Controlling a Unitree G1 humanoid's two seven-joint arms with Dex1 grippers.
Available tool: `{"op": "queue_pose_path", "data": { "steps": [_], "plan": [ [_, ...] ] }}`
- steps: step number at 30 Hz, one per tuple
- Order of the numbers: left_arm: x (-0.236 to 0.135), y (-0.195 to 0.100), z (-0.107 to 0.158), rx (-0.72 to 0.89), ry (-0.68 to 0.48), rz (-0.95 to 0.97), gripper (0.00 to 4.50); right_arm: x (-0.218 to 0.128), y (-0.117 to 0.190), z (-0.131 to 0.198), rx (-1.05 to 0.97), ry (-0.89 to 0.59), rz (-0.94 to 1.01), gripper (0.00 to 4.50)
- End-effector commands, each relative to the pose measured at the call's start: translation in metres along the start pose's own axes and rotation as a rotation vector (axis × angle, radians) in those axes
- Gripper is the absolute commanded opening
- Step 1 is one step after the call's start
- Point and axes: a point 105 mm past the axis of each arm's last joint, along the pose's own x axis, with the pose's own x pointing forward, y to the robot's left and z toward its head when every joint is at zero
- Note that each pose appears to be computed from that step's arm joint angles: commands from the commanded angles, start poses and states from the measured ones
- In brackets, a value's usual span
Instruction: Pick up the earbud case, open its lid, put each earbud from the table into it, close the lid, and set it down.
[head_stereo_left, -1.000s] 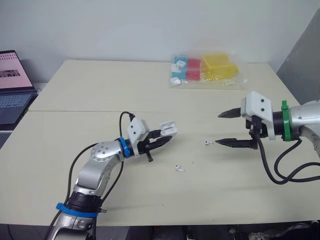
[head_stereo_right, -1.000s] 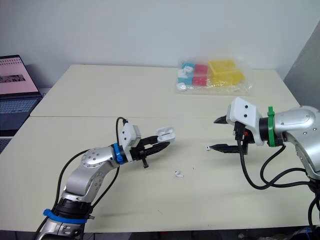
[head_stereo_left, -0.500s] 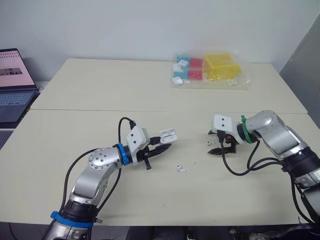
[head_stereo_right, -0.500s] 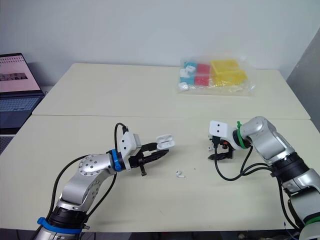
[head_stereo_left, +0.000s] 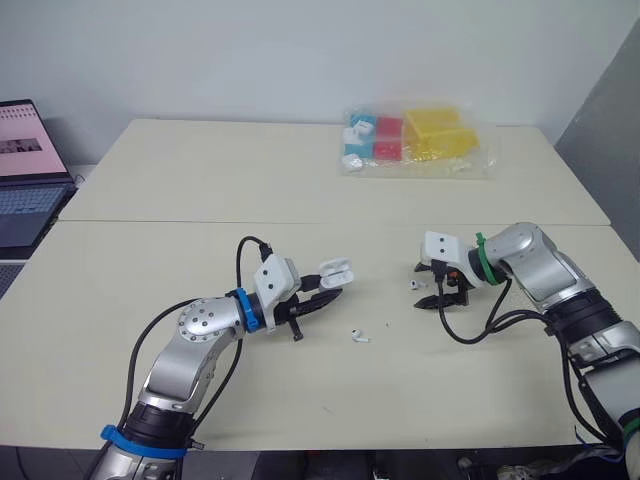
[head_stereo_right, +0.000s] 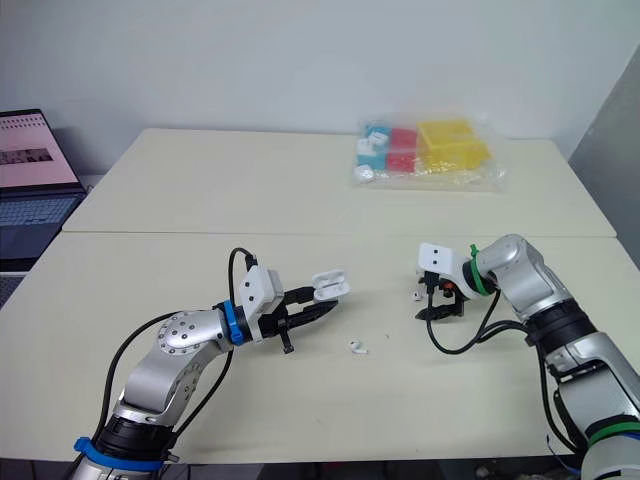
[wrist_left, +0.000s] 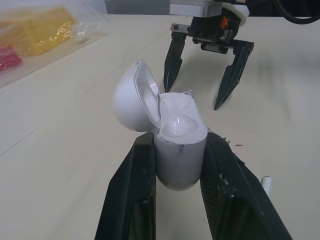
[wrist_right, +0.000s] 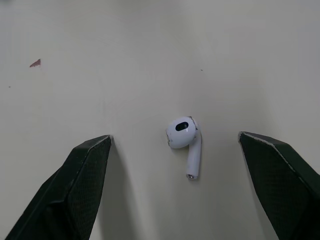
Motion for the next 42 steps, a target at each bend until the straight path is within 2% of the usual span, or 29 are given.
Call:
{"op": "queue_pose_path", "data": {
  "steps": [1, 10, 11, 16, 18, 22, 27, 36, 42],
  "plan": [
    [0.001, -0.002, 0.013, 0.056, -0.037, -0.011, 0.80, -0.003, -0.006, 0.007, -0.003, -0.021, -0.019, 3.69],
    [0.002, -0.002, 0.013, 0.057, -0.038, -0.015, 0.80, 0.000, -0.003, 0.008, 0.008, -0.029, -0.002, 0.49],
    [0.002, -0.002, 0.013, 0.056, -0.038, -0.016, 0.80, -0.001, -0.002, 0.007, 0.005, -0.028, 0.000, 0.40],
    [0.002, -0.002, 0.012, 0.060, -0.032, -0.021, 0.80, -0.011, 0.004, 0.009, -0.045, -0.019, 0.012, 0.40],
    [0.001, -0.004, 0.011, 0.061, -0.028, -0.024, 0.80, -0.022, 0.017, 0.006, -0.095, 0.009, 0.043, 0.40],
    [-0.002, -0.006, 0.010, 0.051, -0.026, -0.010, 0.80, -0.039, 0.048, -0.017, -0.100, 0.080, 0.096, 0.40],
    [-0.009, -0.005, 0.010, 0.039, -0.024, 0.036, 0.80, -0.053, 0.068, -0.050, -0.075, 0.180, 0.096, 0.40],
    [-0.019, -0.001, 0.009, 0.039, -0.001, 0.071, 0.80, -0.070, 0.081, -0.071, -0.058, 0.269, 0.110, 0.40],
    [-0.020, -0.002, 0.009, 0.039, 0.009, 0.063, 0.80, -0.060, 0.085, -0.070, -0.050, 0.257, 0.132, 0.40]
  ]
}}
